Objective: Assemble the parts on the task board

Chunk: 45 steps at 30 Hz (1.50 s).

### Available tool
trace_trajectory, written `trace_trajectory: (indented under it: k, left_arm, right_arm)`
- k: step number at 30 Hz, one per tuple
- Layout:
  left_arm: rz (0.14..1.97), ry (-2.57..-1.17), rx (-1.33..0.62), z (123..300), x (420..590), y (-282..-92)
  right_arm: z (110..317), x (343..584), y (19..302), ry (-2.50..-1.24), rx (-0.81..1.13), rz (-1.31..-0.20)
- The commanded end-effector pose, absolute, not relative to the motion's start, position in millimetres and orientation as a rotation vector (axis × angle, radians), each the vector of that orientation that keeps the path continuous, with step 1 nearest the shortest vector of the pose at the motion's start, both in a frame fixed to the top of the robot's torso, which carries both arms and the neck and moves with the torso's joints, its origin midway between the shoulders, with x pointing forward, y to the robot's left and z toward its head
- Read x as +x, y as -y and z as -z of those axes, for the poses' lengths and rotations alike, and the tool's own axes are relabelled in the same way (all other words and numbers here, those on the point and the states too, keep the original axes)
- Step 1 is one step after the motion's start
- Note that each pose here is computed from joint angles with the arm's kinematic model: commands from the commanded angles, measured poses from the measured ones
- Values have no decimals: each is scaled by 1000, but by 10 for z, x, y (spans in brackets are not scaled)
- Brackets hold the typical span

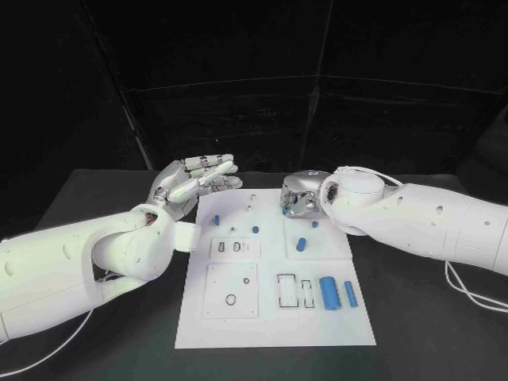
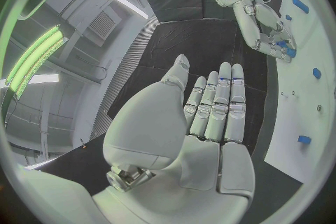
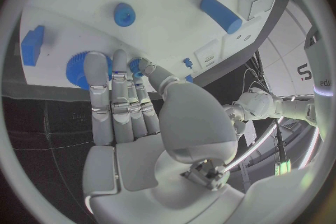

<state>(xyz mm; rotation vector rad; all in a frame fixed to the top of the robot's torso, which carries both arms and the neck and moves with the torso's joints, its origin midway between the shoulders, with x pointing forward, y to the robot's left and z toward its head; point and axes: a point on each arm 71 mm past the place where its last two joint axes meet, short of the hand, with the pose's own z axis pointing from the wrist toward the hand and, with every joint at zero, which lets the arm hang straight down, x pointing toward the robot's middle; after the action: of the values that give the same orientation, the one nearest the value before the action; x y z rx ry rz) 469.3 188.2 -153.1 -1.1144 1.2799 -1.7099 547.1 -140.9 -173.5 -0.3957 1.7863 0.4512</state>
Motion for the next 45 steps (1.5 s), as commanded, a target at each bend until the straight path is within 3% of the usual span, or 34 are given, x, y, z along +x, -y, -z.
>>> trace_trajectory:
  k: [1,9,23,45]
  left_arm:
    - [1722,-1278,-1109,1517,4695,-1873]
    - [1716,-1276,-1111,1520,4703,-1890]
    - [1715,-1277,-1111,1524,4716,-1891]
    - [1725,-1277,-1102,1482,4720,-1858]
  right_arm:
    - [1692,5462,1410,-1734,-383,-482]
    - [1582,5407,1390,-1607,-328,-564]
    - [1526,5504,1228,-1525,-276,-579]
    - [1565,5660,869,-1557,-302,-566]
